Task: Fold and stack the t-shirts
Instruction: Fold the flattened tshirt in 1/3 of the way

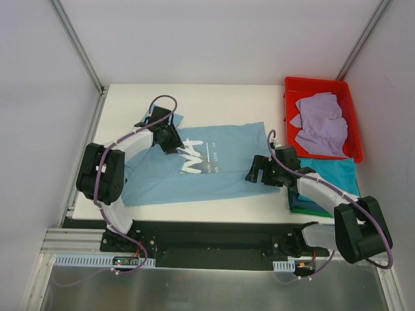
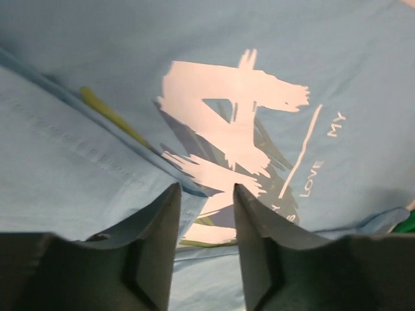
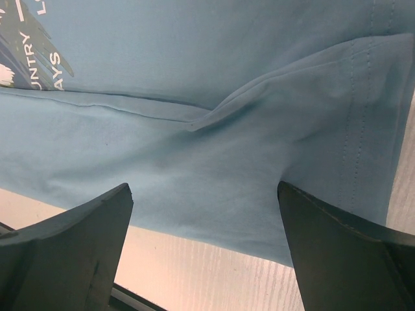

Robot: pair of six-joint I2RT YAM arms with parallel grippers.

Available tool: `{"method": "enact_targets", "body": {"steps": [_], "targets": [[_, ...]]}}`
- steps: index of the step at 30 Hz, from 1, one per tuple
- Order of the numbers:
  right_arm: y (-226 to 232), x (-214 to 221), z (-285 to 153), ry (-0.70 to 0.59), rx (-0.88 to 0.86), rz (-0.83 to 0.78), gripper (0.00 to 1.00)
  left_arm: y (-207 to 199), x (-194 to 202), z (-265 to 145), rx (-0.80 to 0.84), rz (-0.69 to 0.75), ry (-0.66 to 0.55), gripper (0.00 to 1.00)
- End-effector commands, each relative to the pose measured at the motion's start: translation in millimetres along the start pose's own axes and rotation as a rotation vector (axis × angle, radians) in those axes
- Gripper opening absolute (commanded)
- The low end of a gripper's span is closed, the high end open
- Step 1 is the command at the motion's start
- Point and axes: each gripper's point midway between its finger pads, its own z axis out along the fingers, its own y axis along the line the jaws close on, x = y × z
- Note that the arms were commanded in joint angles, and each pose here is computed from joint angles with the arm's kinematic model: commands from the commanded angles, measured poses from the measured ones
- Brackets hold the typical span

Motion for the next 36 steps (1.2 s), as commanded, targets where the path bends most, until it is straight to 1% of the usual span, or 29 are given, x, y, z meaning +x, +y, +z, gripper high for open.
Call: {"method": "enact_targets", "body": {"steps": [1, 7, 9, 10, 11, 16, 22, 26, 36], "targets": [[-2, 0, -4, 0.014, 0.023, -0.016, 0.96, -26, -2, -2, 0.075, 0.073, 0.018, 0.44], [-3, -1, -5, 0.005, 0.028, -0.018, 0.96, -41, 0, -17, 0.120, 0.153, -0.004, 0.81], [-5, -3, -6, -0.008, 0.037, -0.018, 0.96, -40, -1, -26, 0.125, 0.161, -0.025, 0.88], [-5, -3, -7, -0.012, 0.040, -0.019, 0.96, -38, -2, -31, 0.121, 0.164, -0.043, 0.95], [-4, -5, -9, -0.020, 0.039, -0.022, 0.96, -33, 0, -35, 0.112, 0.166, -0.054, 0.99], [-6, -8, -13, -0.051, 0.048, -0.028, 0.96, -2, 10, -54, 0.052, 0.147, -0.124, 0.99], [-7, -4, -14, -0.039, 0.055, -0.016, 0.96, 38, 27, -52, -0.043, 0.098, -0.145, 0.99], [-18, 5, -17, -0.019, 0.129, 0.008, 0.96, 51, 38, -46, -0.067, 0.084, -0.120, 0.99], [-30, 48, -26, 0.022, 0.157, 0.099, 0.96, 67, 54, -31, -0.102, 0.065, -0.063, 0.99]]}}
